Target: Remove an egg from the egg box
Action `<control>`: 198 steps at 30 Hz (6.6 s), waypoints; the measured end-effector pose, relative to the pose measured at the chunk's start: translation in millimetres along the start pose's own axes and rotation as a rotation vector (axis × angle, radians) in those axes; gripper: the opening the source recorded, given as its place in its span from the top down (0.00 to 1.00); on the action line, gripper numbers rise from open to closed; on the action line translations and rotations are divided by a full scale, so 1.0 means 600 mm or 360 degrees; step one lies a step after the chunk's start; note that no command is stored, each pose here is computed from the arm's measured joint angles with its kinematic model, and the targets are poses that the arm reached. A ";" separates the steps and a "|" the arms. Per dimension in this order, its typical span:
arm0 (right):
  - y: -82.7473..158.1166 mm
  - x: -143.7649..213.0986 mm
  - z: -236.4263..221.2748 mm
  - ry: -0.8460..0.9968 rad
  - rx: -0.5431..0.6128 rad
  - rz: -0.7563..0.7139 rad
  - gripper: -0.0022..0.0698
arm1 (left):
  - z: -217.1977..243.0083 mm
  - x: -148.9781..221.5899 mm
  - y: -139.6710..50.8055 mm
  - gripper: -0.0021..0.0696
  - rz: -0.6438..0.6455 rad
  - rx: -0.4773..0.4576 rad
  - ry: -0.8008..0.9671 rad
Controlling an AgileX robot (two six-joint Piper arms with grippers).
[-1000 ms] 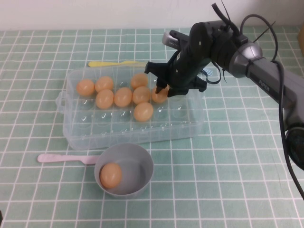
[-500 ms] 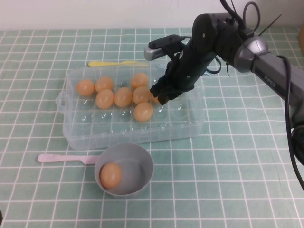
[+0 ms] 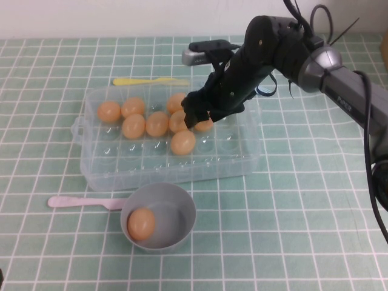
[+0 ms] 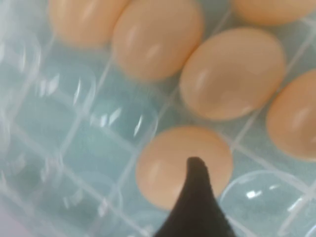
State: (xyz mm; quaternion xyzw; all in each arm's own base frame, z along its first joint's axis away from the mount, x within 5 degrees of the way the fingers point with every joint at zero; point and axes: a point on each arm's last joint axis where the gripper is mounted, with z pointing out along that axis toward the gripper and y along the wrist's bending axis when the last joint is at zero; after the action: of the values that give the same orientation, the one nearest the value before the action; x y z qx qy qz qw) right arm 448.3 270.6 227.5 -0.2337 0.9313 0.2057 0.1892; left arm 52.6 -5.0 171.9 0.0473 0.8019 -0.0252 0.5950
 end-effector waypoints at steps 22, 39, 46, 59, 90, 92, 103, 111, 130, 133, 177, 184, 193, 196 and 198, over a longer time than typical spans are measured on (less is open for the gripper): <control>-0.024 -0.024 0.021 -0.0126 0.0122 0.0678 0.28 | 0.000 0.000 0.000 0.98 0.0000 0.0000 0.0000; -0.035 -0.022 0.041 -0.0136 0.0140 0.0716 0.28 | 0.000 0.000 0.000 0.98 0.0000 0.0000 0.0000; -0.040 -0.018 0.055 -0.0113 0.0147 0.0722 0.28 | 0.000 0.000 0.000 0.98 0.0000 0.0000 0.0000; -0.040 -0.018 0.055 -0.0113 0.0148 0.0721 0.31 | 0.000 0.000 0.000 0.98 0.0000 0.0000 0.0000; -0.036 -0.021 0.042 -0.0119 0.0143 0.0684 0.45 | 0.000 0.000 0.000 0.98 0.0000 0.0000 0.0000; -0.035 -0.024 0.029 -0.0131 0.0149 0.0677 0.45 | 0.000 0.000 0.000 0.98 0.0000 0.0000 0.0000; 0.003 -0.025 -0.066 -0.0040 0.0166 0.0494 0.45 | 0.000 0.000 0.000 0.98 0.0000 0.0000 0.0000; 0.130 -0.011 -0.128 -0.0067 0.0041 0.0057 0.45 | 0.000 0.000 0.000 0.98 0.0000 0.0000 0.0000; 0.240 0.172 -0.102 0.0438 -0.0002 -0.0291 0.45 | 0.000 0.000 0.000 0.98 0.0000 0.0000 0.0000; 0.246 0.172 -0.087 0.0395 -0.0023 -0.0352 0.45 | 0.000 0.000 0.000 0.98 0.0000 0.0000 0.0000; 0.241 0.156 -0.031 0.0294 0.0013 -0.0337 0.30 | 0.000 0.000 0.000 0.98 0.0000 0.0000 0.0000; 0.291 0.166 -0.200 0.0167 0.0010 -0.0488 0.61 | 0.000 0.000 0.000 0.98 0.0000 0.0000 0.0000; 0.267 0.248 -0.313 0.0198 0.0091 -0.0555 0.98 | 0.000 0.000 0.000 0.98 0.0000 0.0000 0.0000; 0.248 0.287 -0.329 0.0242 0.0119 -0.0559 0.99 | 0.000 0.000 0.000 0.98 0.0000 0.0000 0.0000; 0.235 0.316 -0.341 0.0264 0.0132 -0.0559 0.99 | 0.000 0.000 0.000 0.98 0.0000 0.0000 0.0000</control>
State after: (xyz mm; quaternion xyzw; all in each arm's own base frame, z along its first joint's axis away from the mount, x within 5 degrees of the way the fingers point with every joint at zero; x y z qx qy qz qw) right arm 168.2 220.2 356.6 -0.4008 0.8962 0.1111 0.1542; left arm 52.6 -5.0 171.9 0.0473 0.8019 -0.0252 0.5950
